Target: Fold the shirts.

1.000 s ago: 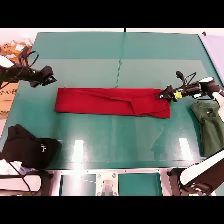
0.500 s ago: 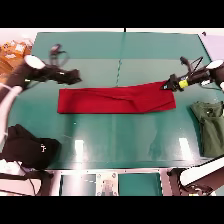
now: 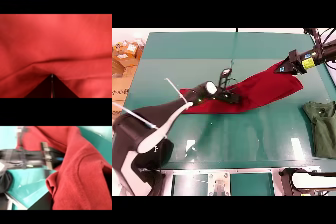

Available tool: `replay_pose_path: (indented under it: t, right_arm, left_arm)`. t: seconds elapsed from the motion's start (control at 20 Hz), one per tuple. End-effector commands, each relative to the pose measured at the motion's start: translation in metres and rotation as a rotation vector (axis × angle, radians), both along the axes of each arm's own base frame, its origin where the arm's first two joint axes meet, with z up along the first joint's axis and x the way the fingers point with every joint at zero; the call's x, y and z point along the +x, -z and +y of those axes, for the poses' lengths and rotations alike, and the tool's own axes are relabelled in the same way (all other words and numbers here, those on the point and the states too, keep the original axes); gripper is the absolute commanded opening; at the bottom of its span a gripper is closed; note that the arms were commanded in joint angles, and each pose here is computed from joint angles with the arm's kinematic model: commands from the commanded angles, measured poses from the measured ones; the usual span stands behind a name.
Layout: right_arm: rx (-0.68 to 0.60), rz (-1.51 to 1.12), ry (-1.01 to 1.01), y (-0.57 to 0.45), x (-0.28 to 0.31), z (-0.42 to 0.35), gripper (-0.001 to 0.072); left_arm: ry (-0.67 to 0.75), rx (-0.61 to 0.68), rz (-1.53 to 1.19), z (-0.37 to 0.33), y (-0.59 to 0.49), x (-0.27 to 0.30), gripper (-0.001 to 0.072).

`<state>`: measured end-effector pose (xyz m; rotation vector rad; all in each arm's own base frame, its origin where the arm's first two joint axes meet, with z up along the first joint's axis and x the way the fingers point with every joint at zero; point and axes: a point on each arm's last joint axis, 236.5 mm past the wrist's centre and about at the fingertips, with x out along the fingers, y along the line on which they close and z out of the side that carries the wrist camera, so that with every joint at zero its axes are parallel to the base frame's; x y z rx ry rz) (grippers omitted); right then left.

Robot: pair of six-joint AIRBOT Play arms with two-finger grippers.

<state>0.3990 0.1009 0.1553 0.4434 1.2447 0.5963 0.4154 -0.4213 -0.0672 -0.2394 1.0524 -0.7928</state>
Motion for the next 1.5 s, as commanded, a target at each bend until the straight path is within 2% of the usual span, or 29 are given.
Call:
replay_pose_path:
  t: [0.0,0.3,0.5,0.65,0.75,0.9,1.1,1.15,1.25,1.3,1.35,1.4,1.45]
  right_arm:
    - [0.003,-0.001,-0.02,-0.014,-0.012,0.02,0.0025]
    - [0.019,-0.012,0.031,-0.016,-0.001,0.026,0.0025]
    - [0.031,-0.018,0.028,-0.018,0.0,0.043,0.0025]
    - [0.054,-0.042,0.008,-0.021,0.002,0.079,0.0025]
    - [0.077,-0.051,-0.021,-0.016,0.003,0.118,0.0025]
    - [0.123,-0.054,-0.08,0.009,0.005,0.199,0.0026]
    - [0.272,-0.057,-0.08,0.066,0.004,0.339,0.0026]
    - [0.299,-0.066,-0.041,0.09,0.006,0.371,0.0081]
    - [0.32,-0.06,0.01,0.133,-0.001,0.415,0.0335]
    - [0.327,-0.028,0.017,0.146,-0.007,0.424,0.034]
    - [0.322,-0.002,0.004,0.152,-0.013,0.426,0.0336]
    - [0.307,0.002,-0.008,0.154,-0.011,0.42,0.0251]
    - [0.293,0.009,-0.012,0.153,-0.004,0.407,0.011]
  left_arm:
    - [0.034,-0.032,0.043,-0.029,0.011,-0.011,0.0023]
    - [0.141,0.026,0.136,0.0,0.008,-0.025,0.0023]
    - [0.186,0.155,0.19,0.089,-0.028,0.007,0.0023]
    - [0.048,0.385,0.175,0.201,-0.07,0.051,0.0023]
    - [-0.072,0.494,0.161,0.27,-0.101,0.07,0.0023]
    - [-0.248,0.513,0.144,0.337,-0.133,0.082,0.0024]
    - [-0.345,0.505,0.158,0.387,-0.144,0.083,0.0024]
    - [-0.354,0.506,0.17,0.393,-0.143,0.081,0.0024]
    - [-0.363,0.508,0.184,0.4,-0.143,0.079,0.0023]
    - [-0.357,0.514,0.185,0.401,-0.142,0.078,0.0023]
    - [-0.355,0.514,0.186,0.401,-0.142,0.077,0.0023]
    - [-0.356,0.514,0.185,0.401,-0.142,0.078,0.0023]
    - [-0.356,0.514,0.184,0.401,-0.142,0.078,0.0023]
